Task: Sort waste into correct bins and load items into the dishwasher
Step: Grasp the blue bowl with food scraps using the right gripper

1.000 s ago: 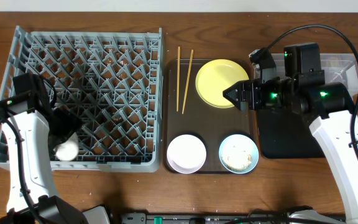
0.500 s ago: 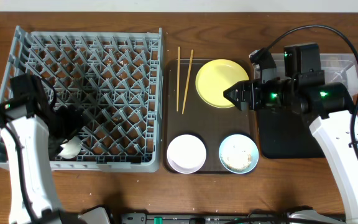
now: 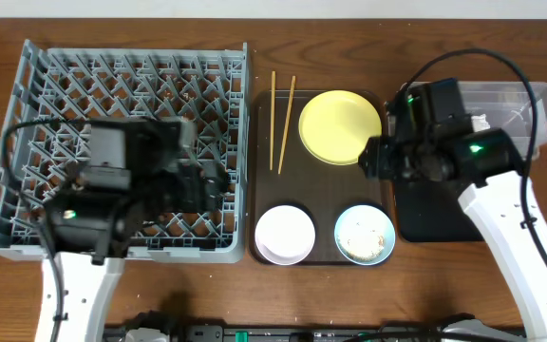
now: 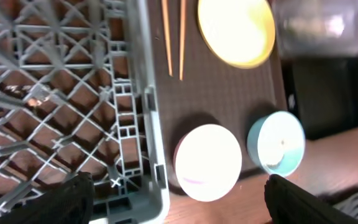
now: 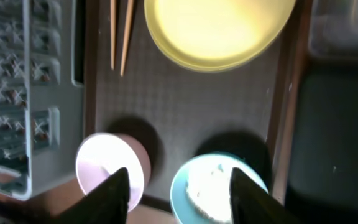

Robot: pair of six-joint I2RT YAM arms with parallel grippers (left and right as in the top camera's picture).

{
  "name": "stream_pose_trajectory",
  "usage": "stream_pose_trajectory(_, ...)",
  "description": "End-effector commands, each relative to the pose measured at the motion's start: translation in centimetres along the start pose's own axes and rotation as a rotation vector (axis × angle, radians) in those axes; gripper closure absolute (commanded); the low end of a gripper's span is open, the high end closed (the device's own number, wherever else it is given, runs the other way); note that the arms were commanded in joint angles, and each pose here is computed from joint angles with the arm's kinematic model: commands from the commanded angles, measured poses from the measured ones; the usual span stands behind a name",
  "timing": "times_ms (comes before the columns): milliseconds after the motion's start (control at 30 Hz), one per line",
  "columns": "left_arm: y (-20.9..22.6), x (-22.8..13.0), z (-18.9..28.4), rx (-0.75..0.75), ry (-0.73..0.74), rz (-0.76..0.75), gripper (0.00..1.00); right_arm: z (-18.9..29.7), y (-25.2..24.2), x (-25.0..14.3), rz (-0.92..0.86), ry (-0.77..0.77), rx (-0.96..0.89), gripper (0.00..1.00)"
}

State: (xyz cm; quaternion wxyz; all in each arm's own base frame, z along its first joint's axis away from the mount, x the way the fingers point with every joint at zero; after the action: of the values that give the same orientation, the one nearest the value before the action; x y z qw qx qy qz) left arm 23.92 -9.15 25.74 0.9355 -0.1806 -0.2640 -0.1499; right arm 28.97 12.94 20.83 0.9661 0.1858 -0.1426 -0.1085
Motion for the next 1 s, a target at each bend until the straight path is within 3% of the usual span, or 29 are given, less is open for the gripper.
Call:
stream_pose_trajectory(0, 0.2, 0.2, -0.8, 0.075, 0.033, -0.069, 0.11, -0.7, 0.4, -2.5, 0.033, 0.056, -0.048, 0.55)
stream_pose_trajectory(100, 0.2, 0.5, -1.5, 0.073, 0.043, -0.077, 0.11, -2.3, 0.7, -5.7, 0.083, 0.136, -0.076, 0.57)
stream_pose_trajectory(333, 0.2, 0.9, -1.7, 0.073, 0.029, -0.081, 0.09, -7.3, -2.0, -10.3, -0.063, 0.162, -0.208, 0.67)
stream_pose_trajectory(467, 0.2, 0.9, -1.7, 0.073, 0.029, -0.081, 0.08, -8.9, -1.4, -11.1, -0.097, 0.184, -0.146, 0.67)
stream_pose_trajectory(567, 0.2, 0.9, -1.7, 0.073, 0.029, -0.081, 0.08, -9.8, -2.5, -11.0, -0.178, 0.172, -0.222, 0.62)
stream_pose_trajectory(700, 0.2, 0.9, -1.7, 0.072, 0.028, -0.078, 0.08, -12.3, -2.8, -11.5, -0.203, 0.222, -0.258, 0.62)
stream_pose_trajectory(867, 0.2, 0.9, -1.7, 0.072, 0.029, -0.077, 0.08, -14.7, -3.7, -11.7, -0.268, 0.257, -0.303, 0.78)
stream_pose_trajectory(967, 0.2, 0.9, -1.7, 0.072, 0.029, -0.077, 0.08, -14.8, -3.8, -11.4, -0.287, 0.261, -0.298, 0.92)
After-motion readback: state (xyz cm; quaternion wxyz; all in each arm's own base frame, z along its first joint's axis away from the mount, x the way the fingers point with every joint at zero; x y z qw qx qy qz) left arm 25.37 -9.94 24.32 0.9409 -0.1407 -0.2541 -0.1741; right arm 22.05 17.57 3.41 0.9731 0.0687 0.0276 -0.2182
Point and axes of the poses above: each gripper's point midway between its finger pads, its own z axis back along the fingers, its own y axis along the line the jaws close on, x = y × z, the point moved 2 cm from there along z, back along the fingers, and after that the axes turned 13 degrees about -z, right-handed, at the moved point
